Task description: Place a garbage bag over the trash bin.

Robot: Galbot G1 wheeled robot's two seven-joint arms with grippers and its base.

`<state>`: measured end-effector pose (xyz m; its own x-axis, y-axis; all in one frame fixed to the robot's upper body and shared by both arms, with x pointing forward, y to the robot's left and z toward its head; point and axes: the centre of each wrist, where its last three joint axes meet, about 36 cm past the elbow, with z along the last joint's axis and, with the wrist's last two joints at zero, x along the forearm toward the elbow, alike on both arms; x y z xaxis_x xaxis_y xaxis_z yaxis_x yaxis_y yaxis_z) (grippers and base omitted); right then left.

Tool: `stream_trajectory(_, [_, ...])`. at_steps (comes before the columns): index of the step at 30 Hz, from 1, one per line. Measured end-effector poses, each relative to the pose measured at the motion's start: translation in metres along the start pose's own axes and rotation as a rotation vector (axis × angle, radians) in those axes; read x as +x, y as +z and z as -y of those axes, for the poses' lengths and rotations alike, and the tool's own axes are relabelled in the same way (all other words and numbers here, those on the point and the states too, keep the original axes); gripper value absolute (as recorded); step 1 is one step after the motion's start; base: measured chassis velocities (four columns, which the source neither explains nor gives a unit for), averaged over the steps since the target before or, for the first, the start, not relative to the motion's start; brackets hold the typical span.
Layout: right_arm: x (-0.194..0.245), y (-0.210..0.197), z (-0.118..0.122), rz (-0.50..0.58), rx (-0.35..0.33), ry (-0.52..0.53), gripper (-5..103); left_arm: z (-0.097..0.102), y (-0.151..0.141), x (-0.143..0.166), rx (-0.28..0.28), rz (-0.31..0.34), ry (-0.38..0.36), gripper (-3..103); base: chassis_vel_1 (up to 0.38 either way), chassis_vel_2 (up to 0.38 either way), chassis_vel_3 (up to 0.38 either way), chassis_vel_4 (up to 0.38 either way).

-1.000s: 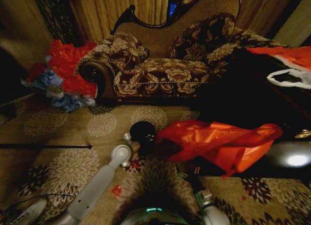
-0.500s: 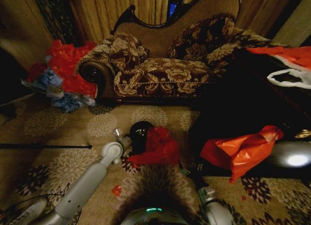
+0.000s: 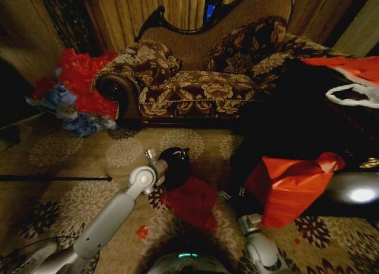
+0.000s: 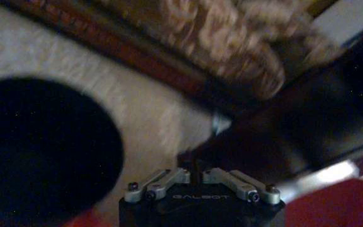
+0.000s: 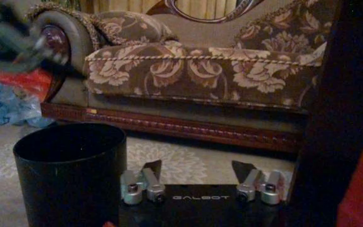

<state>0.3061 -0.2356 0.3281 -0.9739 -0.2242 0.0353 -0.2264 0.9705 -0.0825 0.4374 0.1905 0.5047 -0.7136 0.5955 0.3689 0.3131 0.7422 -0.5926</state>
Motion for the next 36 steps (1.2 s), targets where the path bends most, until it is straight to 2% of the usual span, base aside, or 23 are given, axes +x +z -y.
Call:
stream_trajectory(1, [0.001, 0.001, 0.001, -0.004, 0.001, 0.001, 65, 0.000, 0.013, 0.004, -0.034, -0.014, -0.027, 10, 0.000, 0.000, 0.000, 0.000])
stream_trajectory(2, [0.002, 0.003, 0.003, -0.010, 0.003, 0.007, 57, -0.002, 0.024, 0.007, -0.090, -0.016, -0.045, 15, 0.000, 0.000, 0.000, 0.000])
stream_trajectory(3, [0.002, 0.003, 0.003, -0.010, 0.003, 0.007, 57, -0.002, 0.024, 0.007, -0.090, -0.016, -0.045, 15, 0.000, 0.000, 0.000, 0.000])
stream_trajectory(4, [0.002, 0.004, 0.005, -0.012, 0.002, 0.010, 57, -0.003, 0.030, 0.009, -0.136, -0.016, -0.057, 20, 0.000, 0.000, 0.000, 0.000])
stream_trajectory(5, [0.003, 0.004, 0.007, -0.015, 0.000, 0.014, 62, -0.005, 0.036, 0.011, -0.207, -0.018, -0.078, 26, 0.000, 0.000, 0.000, 0.000])
stream_trajectory(6, [0.003, 0.006, 0.011, -0.020, -0.005, 0.023, 68, -0.007, 0.047, 0.014, -0.331, -0.031, -0.101, 31, 0.000, 0.000, 0.000, 0.000])
stream_trajectory(7, [0.003, 0.006, 0.011, -0.020, -0.005, 0.023, 68, -0.007, 0.047, 0.014, -0.331, -0.031, -0.101, 31, 0.000, 0.000, 0.000, 0.000])
stream_trajectory(9, [0.003, 0.007, 0.015, -0.026, -0.004, 0.032, 79, -0.007, 0.068, 0.019, -0.466, -0.069, -0.113, 42, 0.000, 0.000, 0.000, 0.000])
stream_trajectory(10, [0.003, 0.007, 0.015, -0.026, -0.004, 0.032, 79, -0.007, 0.068, 0.019, -0.466, -0.069, -0.113, 42, 0.000, 0.000, 0.000, 0.000])
stream_trajectory(12, [0.003, 0.009, 0.018, -0.030, -0.002, 0.037, 89, 0.002, 0.093, 0.024, -0.502, -0.122, -0.099, 53, 0.000, 0.000, 0.000, 0.000])
stream_trajectory(13, [0.003, 0.009, 0.018, -0.030, -0.002, 0.037, 89, 0.002, 0.093, 0.024, -0.502, -0.122, -0.099, 53, 0.000, 0.000, 0.000, 0.000])
stream_trajectory(15, [0.004, 0.010, 0.018, -0.032, -0.001, 0.040, 97, 0.016, 0.118, 0.021, -0.467, -0.172, -0.093, 64, 0.000, 0.000, 0.000, 0.000])
stream_trajectory(18, [0.004, 0.010, 0.019, -0.032, 0.000, 0.042, 100, 0.026, 0.132, 0.015, -0.440, -0.197, -0.089, 69, 0.000, 0.000, 0.000, 0.000])
stream_trajectory(20, [0.005, 0.010, 0.022, -0.033, 0.004, 0.045, 100, 0.035, 0.148, 0.001, -0.435, -0.223, -0.075, 80, 0.000, 0.000, 0.000, 0.000])
stream_trajectory(21, [0.005, 0.010, 0.022, -0.033, 0.004, 0.045, 100, 0.035, 0.148, 0.001, -0.435, -0.223, -0.075, 80, 0.000, 0.000, 0.000, 0.000])
stream_trajectory(23, [0.006, 0.010, 0.025, -0.034, 0.009, 0.050, 100, 0.044, 0.159, -0.014, -0.441, -0.243, -0.052, 91, 0.000, 0.000, 0.000, 0.000])
stream_trajectory(24, [0.006, 0.010, 0.027, -0.034, 0.010, 0.052, 100, 0.048, 0.166, -0.022, -0.463, -0.249, -0.051, 96, 0.000, 0.000, 0.000, 0.000])
stream_trajectory(26, [0.007, 0.010, 0.028, -0.034, 0.010, 0.054, 100, 0.049, 0.168, -0.027, -0.475, -0.252, -0.052, 98, 0.000, 0.000, 0.000, 0.000])
stream_trajectory(28, [0.008, 0.009, 0.031, -0.034, 0.010, 0.060, 100, 0.051, 0.178, -0.042, -0.533, -0.266, -0.070, 100, 0.000, 0.000, 0.000, 0.000])
stream_trajectory(29, [0.008, 0.009, 0.031, -0.034, 0.010, 0.060, 100, 0.051, 0.178, -0.042, -0.533, -0.266, -0.070, 100, 0.000, 0.000, 0.000, 0.000])
stream_trajectory(33, [0.008, 0.008, 0.035, -0.032, 0.004, 0.072, 100, 0.051, 0.181, -0.059, -0.661, -0.300, -0.146, 100, 0.000, 0.000, 0.000, 0.000])
stream_trajectory(34, [0.008, 0.008, 0.035, -0.032, 0.004, 0.072, 100, 0.051, 0.181, -0.059, -0.661, -0.300, -0.146, 100, 0.000, 0.000, 0.000, 0.000])
stream_trajectory(36, [0.008, 0.009, 0.035, -0.032, 0.001, 0.077, 100, 0.046, 0.186, -0.067, -0.701, -0.315, -0.180, 100, 0.000, 0.000, 0.000, 0.000])
